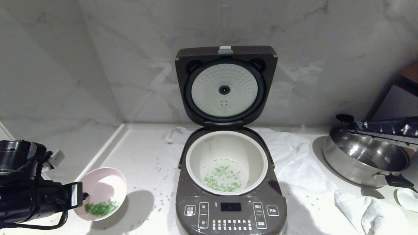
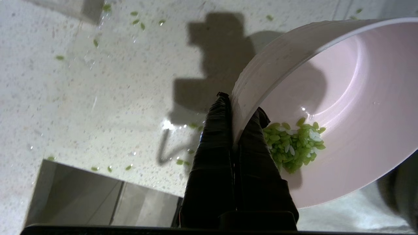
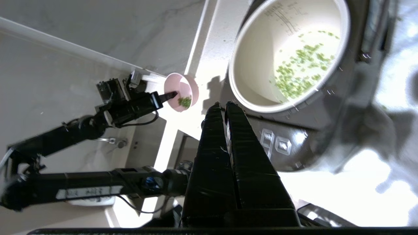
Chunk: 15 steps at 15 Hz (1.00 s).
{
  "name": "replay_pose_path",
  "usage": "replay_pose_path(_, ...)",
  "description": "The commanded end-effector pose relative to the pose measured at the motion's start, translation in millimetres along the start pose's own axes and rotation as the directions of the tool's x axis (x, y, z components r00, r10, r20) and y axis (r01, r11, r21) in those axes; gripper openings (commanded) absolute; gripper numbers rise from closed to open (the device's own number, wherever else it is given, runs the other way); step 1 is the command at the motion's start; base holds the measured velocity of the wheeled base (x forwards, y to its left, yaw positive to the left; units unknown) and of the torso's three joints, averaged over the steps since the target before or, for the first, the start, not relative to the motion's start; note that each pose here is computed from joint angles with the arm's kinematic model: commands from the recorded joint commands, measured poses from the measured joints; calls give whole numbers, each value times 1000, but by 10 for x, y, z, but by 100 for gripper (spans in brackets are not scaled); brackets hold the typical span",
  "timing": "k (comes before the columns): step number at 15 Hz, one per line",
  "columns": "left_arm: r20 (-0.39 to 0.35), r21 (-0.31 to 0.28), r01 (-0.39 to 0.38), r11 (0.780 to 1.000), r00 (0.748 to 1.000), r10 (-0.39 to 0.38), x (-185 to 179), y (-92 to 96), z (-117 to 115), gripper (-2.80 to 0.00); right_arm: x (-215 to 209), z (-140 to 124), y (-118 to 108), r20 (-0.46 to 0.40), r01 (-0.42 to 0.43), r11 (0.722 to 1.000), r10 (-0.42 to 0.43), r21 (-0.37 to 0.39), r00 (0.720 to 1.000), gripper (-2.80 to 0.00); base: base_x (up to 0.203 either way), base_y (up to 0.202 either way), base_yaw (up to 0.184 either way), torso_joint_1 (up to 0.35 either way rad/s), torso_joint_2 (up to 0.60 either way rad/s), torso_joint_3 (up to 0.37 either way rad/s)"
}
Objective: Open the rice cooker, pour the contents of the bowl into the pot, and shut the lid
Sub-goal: Place the bowl on the table
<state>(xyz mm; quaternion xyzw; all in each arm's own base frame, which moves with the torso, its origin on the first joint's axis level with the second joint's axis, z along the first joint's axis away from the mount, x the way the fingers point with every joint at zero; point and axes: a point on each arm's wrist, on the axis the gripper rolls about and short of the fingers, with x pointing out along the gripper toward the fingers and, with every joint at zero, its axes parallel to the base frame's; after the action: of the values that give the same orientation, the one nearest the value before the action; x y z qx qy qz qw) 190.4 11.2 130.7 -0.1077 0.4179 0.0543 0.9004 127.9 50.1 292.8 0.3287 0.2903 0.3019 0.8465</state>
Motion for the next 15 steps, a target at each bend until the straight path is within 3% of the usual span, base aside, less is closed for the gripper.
replay_pose_path(1,-114,14,-31,999,993,32,78,44,-104,-280,-309,-234,26,47,-34,999,36,-31,998,-280,0,0,0,0,0,0)
replay_pose_path(5,-258,63,-54,997,964,68,125,128,-333,-280,-630,-656,-112,103,-22,998,29,-67,994,-280,0,0,0,0,0,0)
replay_pose_path(8,-346,-48,-143,989,931,118,321,386,-327,-280,-797,-978,-279,155,10,993,8,-116,988,-280,0,0,0,0,0,0)
replay_pose_path(11,-427,-178,-224,958,895,130,526,728,-335,-280,-930,-1166,-369,249,80,973,-25,-215,968,-280,0,0,0,0,0,0)
replay_pose_path(15,-447,-226,-247,942,886,125,735,912,-412,-280,-950,-1287,-484,292,156,967,-92,-203,952,-280,0,0,0,0,0,0)
